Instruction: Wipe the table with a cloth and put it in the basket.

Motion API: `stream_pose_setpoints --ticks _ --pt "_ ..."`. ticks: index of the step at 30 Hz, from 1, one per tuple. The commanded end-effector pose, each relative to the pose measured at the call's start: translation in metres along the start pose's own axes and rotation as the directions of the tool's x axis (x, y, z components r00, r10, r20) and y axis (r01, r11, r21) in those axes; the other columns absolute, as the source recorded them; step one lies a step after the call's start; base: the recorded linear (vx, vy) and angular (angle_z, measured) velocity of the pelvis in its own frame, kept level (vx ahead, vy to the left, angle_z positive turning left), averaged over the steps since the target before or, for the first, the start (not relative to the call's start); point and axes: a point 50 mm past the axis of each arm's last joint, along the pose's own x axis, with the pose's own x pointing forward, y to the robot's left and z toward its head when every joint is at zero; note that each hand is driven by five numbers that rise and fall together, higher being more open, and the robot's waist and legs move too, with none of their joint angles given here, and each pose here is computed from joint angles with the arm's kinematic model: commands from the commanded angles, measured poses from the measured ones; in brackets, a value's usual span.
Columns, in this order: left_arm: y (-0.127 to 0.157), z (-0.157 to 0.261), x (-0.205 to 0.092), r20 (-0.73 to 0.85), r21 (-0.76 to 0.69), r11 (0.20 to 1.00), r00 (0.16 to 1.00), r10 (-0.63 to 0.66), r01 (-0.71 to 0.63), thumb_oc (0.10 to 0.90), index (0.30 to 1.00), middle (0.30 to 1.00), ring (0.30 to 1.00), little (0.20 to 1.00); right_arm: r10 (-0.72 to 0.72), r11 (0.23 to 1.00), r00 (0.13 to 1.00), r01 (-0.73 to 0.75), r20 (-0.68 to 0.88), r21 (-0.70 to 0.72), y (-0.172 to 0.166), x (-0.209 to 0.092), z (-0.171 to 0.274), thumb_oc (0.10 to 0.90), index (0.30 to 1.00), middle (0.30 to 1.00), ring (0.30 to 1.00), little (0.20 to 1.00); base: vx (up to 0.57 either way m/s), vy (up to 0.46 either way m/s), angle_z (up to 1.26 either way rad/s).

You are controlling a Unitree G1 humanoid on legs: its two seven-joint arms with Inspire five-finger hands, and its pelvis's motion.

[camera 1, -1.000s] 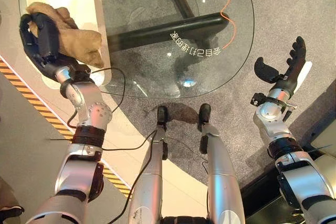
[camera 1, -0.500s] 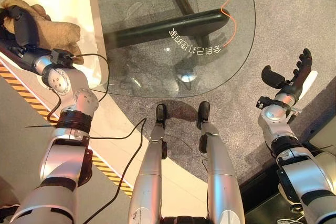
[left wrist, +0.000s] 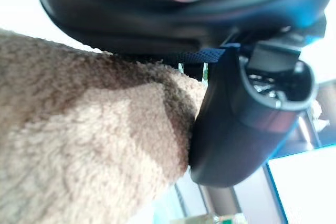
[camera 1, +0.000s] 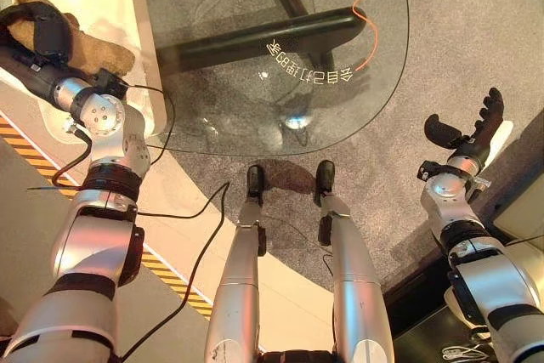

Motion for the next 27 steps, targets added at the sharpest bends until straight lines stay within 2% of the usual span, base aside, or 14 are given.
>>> stream_pose_setpoints --ticks 1,14,27 --pt "0.011 0.081 0.046 0.307 -0.029 0.996 0.948 0.089 -0.084 0.1 0.3 0.3 0.3 0.2 -0.086 0.996 0.994 0.088 0.074 -0.034 -0.029 0.017 0.008 0.8 0.9 0.9 0.9 0.9 0.0 0.0 0.0" --pt "0.007 0.078 0.053 0.331 0.247 0.958 0.942 0.061 -0.149 0.1 0.3 0.3 0.3 0.2 -0.077 0.996 0.995 0.08 0.058 -0.045 -0.028 0.014 0.002 0.8 0.9 0.9 0.9 0.9 0.0 0.0 0.0" --pt "0.018 0.062 0.061 0.231 0.434 0.891 0.972 0.035 -0.135 0.1 0.3 0.3 0.3 0.2 -0.069 0.997 0.995 0.072 0.066 -0.038 -0.025 0.015 0.006 0.8 0.9 0.9 0.9 0.9 0.0 0.0 0.0"
